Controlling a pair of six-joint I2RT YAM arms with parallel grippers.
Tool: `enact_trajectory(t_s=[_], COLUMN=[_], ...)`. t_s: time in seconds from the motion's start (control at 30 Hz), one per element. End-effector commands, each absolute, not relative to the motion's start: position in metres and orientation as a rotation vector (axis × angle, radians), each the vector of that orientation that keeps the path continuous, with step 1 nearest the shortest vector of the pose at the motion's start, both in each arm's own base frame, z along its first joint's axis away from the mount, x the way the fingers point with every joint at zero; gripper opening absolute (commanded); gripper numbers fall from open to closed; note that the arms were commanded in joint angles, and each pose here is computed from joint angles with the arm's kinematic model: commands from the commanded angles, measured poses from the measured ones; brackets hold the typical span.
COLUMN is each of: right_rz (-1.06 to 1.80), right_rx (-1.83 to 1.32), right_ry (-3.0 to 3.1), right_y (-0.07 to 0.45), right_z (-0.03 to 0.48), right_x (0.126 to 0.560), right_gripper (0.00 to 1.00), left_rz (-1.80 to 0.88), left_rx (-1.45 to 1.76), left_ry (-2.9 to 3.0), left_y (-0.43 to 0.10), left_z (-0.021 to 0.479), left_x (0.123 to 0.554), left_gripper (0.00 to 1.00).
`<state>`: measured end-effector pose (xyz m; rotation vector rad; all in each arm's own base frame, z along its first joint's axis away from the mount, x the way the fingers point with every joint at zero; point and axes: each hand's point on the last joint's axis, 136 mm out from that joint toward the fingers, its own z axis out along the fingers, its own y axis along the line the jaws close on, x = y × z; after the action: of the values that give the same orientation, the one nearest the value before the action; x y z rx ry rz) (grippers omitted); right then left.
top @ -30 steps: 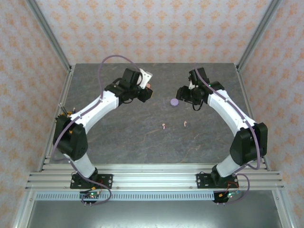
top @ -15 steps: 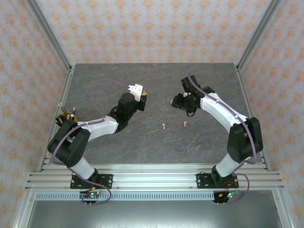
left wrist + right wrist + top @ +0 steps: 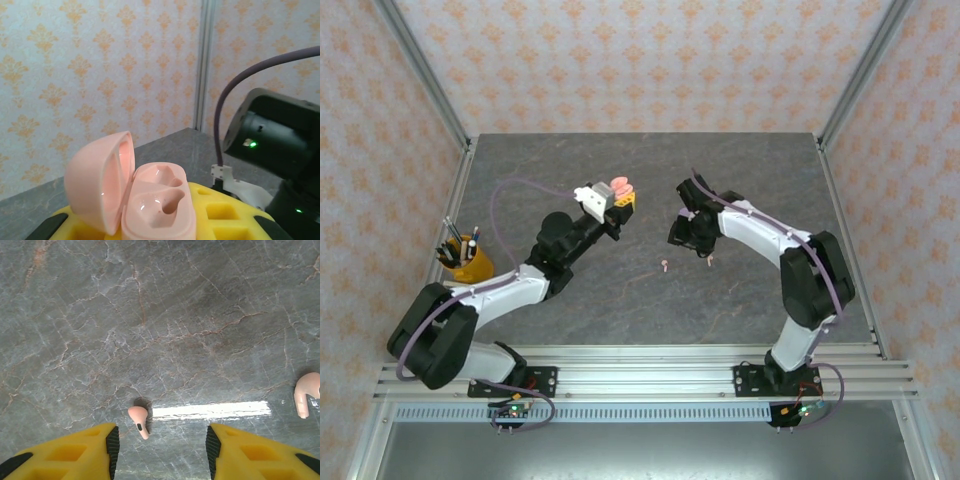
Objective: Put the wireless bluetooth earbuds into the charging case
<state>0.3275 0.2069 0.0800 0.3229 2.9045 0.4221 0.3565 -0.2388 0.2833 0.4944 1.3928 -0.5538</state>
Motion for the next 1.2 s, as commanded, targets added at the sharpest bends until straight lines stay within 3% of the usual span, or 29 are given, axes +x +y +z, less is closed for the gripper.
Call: enact_trajectory(t_s=[0.0,1.17], right_rz=[0.374,0.210], right_rx=[0.345,0.152], right_ry=[2.944,3.097], right_y=[0.206,0.242], right_z=[0.073,0.031], right_x=[0.321,0.312], right_gripper=[0.50,0.40], left_rz=[-0.579,-0.487], left_rx=[0.619,0.614], left_ry=[1.303,1.245], left_y=[-0.250,-0.240], left_z=[0.304,0.326], left_x=[0.334,0.337], left_gripper=[0.00,0.00])
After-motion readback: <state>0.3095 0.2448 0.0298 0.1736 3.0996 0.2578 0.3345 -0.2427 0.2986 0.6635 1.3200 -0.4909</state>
